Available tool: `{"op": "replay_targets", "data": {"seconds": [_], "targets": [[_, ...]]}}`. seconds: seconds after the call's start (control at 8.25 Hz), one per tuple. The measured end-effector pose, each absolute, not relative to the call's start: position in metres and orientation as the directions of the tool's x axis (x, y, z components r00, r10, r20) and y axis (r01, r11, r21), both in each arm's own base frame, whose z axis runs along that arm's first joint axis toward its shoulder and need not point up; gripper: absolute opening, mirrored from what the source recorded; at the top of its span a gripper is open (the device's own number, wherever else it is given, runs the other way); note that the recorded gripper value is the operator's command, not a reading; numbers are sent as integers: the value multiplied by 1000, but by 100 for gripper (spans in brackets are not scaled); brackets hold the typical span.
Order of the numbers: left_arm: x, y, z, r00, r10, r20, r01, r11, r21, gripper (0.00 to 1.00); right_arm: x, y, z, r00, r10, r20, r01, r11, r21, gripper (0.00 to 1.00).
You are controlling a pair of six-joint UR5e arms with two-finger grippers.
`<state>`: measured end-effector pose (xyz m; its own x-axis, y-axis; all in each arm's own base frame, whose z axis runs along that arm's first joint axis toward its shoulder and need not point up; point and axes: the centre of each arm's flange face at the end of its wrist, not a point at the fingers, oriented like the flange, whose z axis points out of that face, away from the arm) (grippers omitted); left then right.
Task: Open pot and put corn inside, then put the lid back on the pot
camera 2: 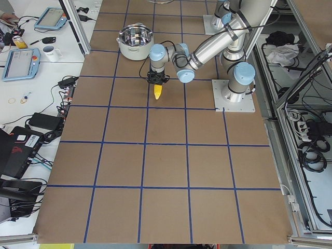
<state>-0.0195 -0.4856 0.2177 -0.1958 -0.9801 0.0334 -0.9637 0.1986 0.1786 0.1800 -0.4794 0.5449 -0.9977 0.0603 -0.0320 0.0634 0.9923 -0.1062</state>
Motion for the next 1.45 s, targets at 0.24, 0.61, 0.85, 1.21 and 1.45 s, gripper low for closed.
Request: {"op": "replay_targets", "data": {"seconds": [0.24, 0.61, 0.85, 1.21, 1.45], "targets": [[-20, -480, 253, -177, -984, -10, -971, 173, 167, 0, 180, -479, 545, -998, 61, -35, 64, 992, -106, 53], [-47, -498, 317, -75, -997, -25, -989, 71, 127, 0, 180, -479, 546, -998, 60, -36, 64, 992, -109, 53], [-96, -508, 342, -28, -1000, -5, -991, 27, 127, 0, 180, -480, 546, -998, 61, -36, 64, 992, -109, 53], [-184, -503, 356, 12, -1000, 4, -967, -11, 254, 0, 180, -480, 546, -998, 61, -36, 64, 992, -109, 53], [-243, -517, 373, -39, -998, 39, -958, 48, 284, 0, 180, -480, 546, -998, 60, -36, 64, 992, -110, 53]]}}
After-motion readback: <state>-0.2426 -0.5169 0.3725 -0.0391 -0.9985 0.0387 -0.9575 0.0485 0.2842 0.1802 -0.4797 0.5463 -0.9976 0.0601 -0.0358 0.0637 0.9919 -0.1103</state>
